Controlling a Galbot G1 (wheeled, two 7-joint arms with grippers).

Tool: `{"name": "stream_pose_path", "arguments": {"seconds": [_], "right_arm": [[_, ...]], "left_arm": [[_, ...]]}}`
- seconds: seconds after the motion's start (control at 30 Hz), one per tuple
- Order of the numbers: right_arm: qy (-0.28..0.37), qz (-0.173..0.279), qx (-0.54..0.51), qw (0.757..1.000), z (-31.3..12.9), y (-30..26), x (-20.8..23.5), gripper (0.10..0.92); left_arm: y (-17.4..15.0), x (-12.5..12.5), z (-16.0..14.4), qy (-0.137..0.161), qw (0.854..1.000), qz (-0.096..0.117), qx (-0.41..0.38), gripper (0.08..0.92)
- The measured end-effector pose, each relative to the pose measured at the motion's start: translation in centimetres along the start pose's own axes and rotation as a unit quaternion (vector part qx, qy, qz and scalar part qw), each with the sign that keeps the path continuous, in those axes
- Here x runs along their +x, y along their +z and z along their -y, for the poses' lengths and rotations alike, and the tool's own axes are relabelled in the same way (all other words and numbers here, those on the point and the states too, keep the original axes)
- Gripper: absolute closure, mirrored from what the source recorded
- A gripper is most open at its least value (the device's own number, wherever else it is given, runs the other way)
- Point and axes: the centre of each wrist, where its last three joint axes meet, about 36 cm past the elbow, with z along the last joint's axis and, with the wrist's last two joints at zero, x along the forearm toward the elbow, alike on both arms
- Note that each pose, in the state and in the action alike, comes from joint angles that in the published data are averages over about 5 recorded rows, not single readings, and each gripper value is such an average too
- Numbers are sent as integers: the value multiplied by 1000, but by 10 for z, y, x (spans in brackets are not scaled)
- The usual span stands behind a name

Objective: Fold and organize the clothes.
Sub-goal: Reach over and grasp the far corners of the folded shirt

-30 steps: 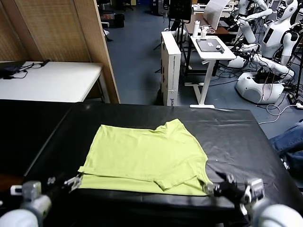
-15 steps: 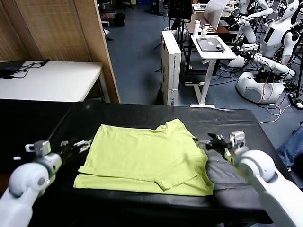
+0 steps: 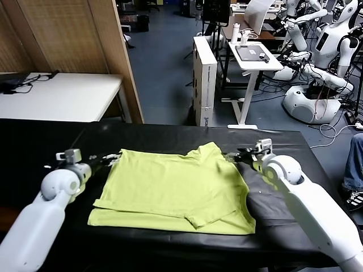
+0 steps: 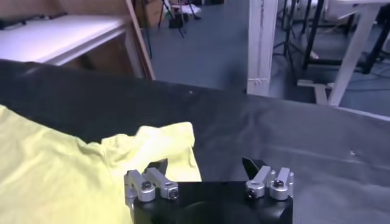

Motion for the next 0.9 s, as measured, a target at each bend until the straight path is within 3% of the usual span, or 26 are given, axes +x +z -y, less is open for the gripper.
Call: {"name": "stream_pose_path", "arguments": {"seconds": [0.63,0.9], "right_arm": [[-12,-13,-6,1000,-12,0,-31,117],[-12,-14,-9,1000,-10,-1,-37,276]], "left_arm": [[-11,-54,5,-2,1000,-3,-1,92],[-8,-66,8,-2,1000,-11,1,98]]}}
